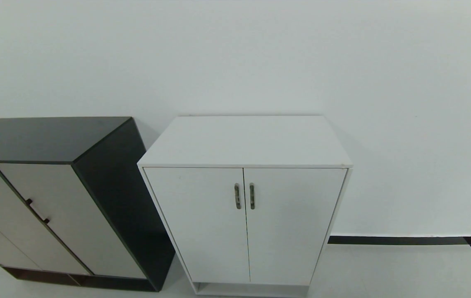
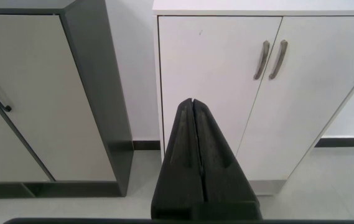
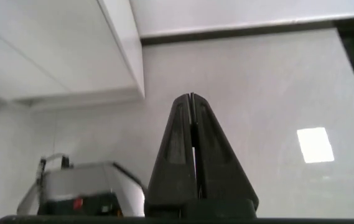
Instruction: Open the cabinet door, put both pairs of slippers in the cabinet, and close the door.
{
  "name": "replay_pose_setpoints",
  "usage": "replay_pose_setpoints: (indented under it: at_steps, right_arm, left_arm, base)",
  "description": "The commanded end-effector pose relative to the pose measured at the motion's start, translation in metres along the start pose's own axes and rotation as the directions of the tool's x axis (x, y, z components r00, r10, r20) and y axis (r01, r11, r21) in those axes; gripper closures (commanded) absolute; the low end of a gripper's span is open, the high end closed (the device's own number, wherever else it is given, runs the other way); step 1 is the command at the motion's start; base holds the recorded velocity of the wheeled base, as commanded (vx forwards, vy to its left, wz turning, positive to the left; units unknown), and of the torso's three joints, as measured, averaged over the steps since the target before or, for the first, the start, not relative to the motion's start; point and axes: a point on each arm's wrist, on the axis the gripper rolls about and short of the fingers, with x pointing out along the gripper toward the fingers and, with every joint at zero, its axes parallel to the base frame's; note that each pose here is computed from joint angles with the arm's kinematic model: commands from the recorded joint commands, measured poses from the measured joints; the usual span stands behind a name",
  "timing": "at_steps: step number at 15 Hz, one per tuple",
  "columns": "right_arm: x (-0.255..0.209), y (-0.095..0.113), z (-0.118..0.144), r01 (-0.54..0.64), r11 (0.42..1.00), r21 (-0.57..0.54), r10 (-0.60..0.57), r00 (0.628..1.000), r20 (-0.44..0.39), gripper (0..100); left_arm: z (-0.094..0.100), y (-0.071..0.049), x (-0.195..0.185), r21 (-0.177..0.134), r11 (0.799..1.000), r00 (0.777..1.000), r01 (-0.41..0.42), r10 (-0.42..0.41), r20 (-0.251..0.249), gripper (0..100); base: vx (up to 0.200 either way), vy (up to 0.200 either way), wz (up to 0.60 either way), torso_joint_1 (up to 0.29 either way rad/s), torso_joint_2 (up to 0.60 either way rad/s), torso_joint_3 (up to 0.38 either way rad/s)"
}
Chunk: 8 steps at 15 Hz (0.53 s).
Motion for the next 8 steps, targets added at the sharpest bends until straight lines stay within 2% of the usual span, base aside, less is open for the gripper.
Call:
replay_pose_setpoints:
  at_steps: [1, 5, 8]
  right_arm:
    - [-0.008, -0.001, -0.003, 0.013, 1.0, 0.019, -0.016, 0.994, 0.11, 100]
    - [-0.018, -0.002, -0.008, 0.05, 0.997, 0.055, -0.062, 0.967, 0.245, 100]
    - [-0.023, -0.002, -0.011, 0.047, 0.997, 0.062, -0.064, 0.946, 0.317, 100]
  left_arm:
    - [0.0, 0.0, 0.0, 0.0, 1.0, 1.0, 0.0, 0.0, -0.001, 100]
    - [0.0, 0.0, 0.0, 0.0, 1.0, 1.0, 0.0, 0.0, -0.003, 100]
    - [0.0, 0.0, 0.0, 0.0, 1.0, 1.0, 0.0, 0.0, -0.001, 100]
  base:
    - [0.0, 0.0, 0.0, 0.0, 0.0, 0.0]
    - [0.0, 0.0, 0.0, 0.0, 0.0, 0.0]
    - [0.0, 0.0, 0.0, 0.0, 0.0, 0.0]
